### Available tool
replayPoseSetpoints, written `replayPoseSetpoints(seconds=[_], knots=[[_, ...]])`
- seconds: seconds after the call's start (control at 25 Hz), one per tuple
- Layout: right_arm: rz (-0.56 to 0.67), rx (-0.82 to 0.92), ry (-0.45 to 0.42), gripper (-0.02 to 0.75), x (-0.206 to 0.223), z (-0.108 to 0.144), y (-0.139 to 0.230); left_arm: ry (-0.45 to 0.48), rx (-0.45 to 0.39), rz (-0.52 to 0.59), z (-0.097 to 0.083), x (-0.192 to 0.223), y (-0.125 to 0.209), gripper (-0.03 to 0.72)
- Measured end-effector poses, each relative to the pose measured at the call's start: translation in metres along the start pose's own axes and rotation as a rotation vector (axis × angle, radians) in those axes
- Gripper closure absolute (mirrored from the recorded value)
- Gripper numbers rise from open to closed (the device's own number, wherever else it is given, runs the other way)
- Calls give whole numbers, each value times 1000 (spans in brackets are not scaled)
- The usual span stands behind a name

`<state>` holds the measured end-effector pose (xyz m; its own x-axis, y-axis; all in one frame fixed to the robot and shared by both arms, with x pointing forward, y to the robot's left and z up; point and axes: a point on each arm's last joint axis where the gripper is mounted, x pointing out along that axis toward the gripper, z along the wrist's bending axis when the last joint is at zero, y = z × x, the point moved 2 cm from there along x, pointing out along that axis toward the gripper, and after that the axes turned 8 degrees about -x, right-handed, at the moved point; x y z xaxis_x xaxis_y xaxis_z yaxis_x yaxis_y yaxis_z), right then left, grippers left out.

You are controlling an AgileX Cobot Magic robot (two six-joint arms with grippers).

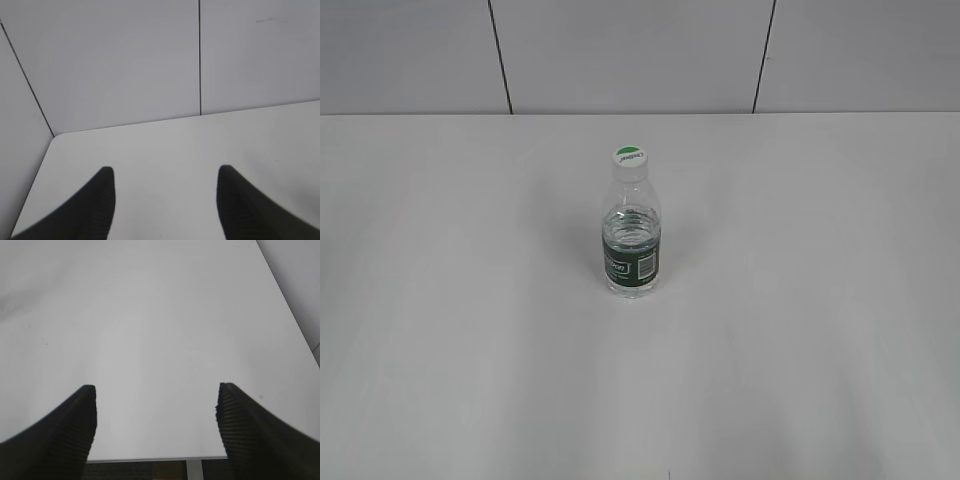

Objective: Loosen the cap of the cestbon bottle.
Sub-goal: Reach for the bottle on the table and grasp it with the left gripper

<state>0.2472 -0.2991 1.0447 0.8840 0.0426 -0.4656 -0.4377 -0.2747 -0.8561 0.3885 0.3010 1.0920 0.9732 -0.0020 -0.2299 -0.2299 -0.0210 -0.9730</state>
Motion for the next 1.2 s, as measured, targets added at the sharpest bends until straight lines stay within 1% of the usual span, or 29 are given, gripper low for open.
replayPoseSetpoints(seconds=[0.28, 0.52, 0.84, 1.0, 1.2], knots=[[0, 0, 0, 169, 0, 0, 0, 2, 0, -13, 0, 28, -1, 287], [0, 1, 0, 169, 0, 0, 0, 3, 6, 17, 0, 56, 7, 287], [0, 1, 0, 169, 0, 0, 0, 9, 14, -27, -1, 85, 10, 287], [0, 1, 0, 169, 0, 0, 0, 49, 22, -33, -11, 101, 16, 287], [0, 1, 0, 169, 0, 0, 0, 141, 67, -33, -34, 119, 27, 287]])
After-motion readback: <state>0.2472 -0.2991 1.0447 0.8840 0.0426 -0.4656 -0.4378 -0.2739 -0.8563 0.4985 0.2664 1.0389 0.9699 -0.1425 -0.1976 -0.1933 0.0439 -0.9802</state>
